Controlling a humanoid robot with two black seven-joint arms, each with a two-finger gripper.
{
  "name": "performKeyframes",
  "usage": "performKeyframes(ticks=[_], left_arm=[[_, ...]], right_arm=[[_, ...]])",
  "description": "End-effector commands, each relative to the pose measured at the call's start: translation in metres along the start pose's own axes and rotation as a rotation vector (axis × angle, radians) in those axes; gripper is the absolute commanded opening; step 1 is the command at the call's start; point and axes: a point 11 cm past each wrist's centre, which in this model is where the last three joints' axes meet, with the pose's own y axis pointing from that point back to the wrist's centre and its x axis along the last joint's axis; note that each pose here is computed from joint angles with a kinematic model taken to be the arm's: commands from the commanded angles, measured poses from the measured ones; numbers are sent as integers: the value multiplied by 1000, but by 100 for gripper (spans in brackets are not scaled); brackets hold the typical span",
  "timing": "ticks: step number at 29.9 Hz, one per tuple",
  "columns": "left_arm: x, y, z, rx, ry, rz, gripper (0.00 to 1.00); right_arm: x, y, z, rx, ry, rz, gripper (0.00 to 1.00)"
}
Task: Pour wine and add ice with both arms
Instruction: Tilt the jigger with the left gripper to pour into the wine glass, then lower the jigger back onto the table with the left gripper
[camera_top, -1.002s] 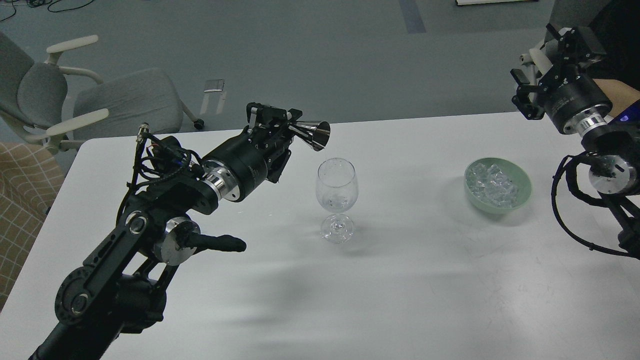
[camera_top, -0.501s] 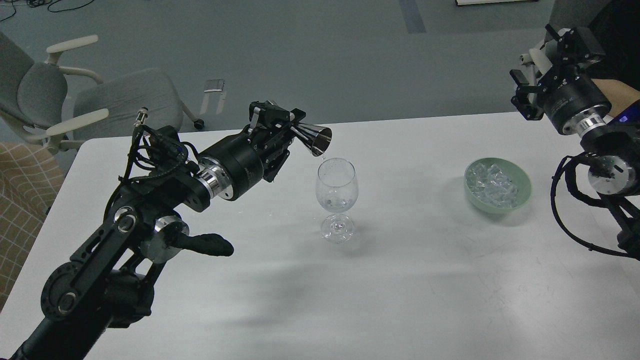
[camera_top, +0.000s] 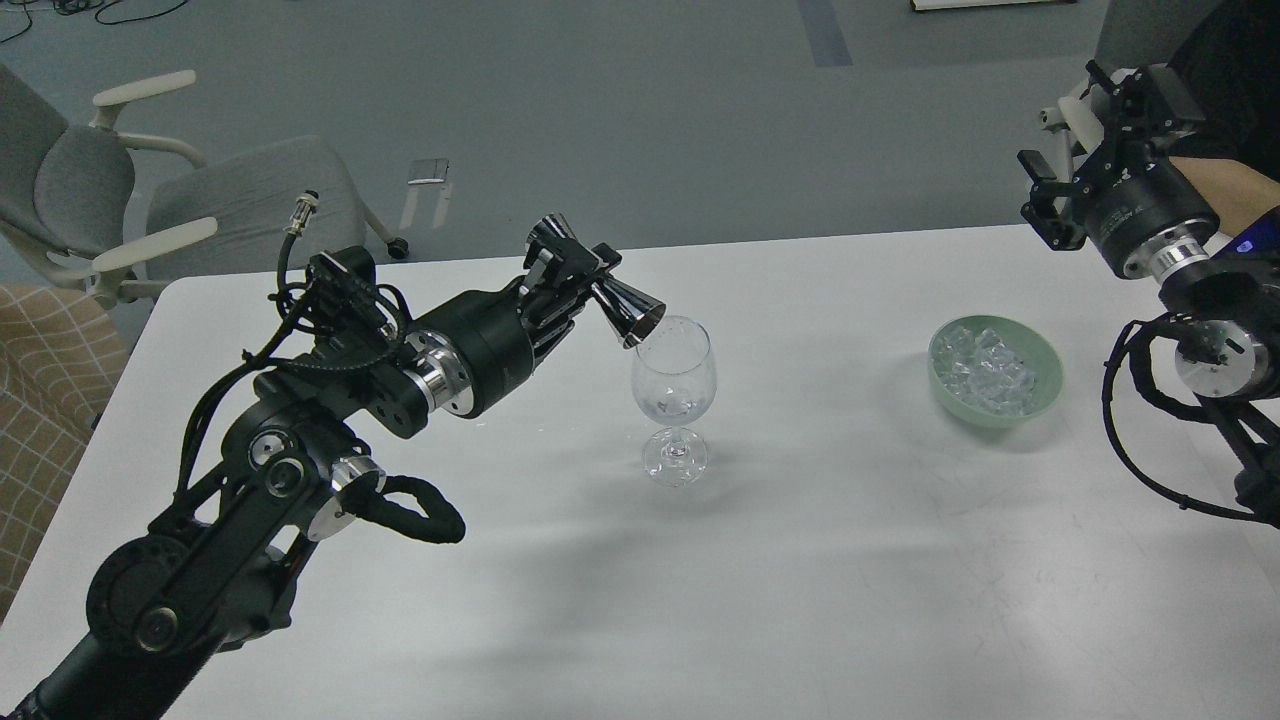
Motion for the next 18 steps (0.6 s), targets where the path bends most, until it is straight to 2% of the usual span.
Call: performKeyframes(ticks=[1,6,14,18], left_arm=[[1,0,0,1,-7,3,0],[6,1,3,-17,51,20,0],[48,29,0,-123,713,17,0],[73,53,-29,-163,953,70,0]], right_arm=[[0,1,1,-3,-1,1,100],[1,1,2,-5,-1,4,100],[1,1,2,-4,-1,2,100],[1,2,3,-5,-1,3,100]])
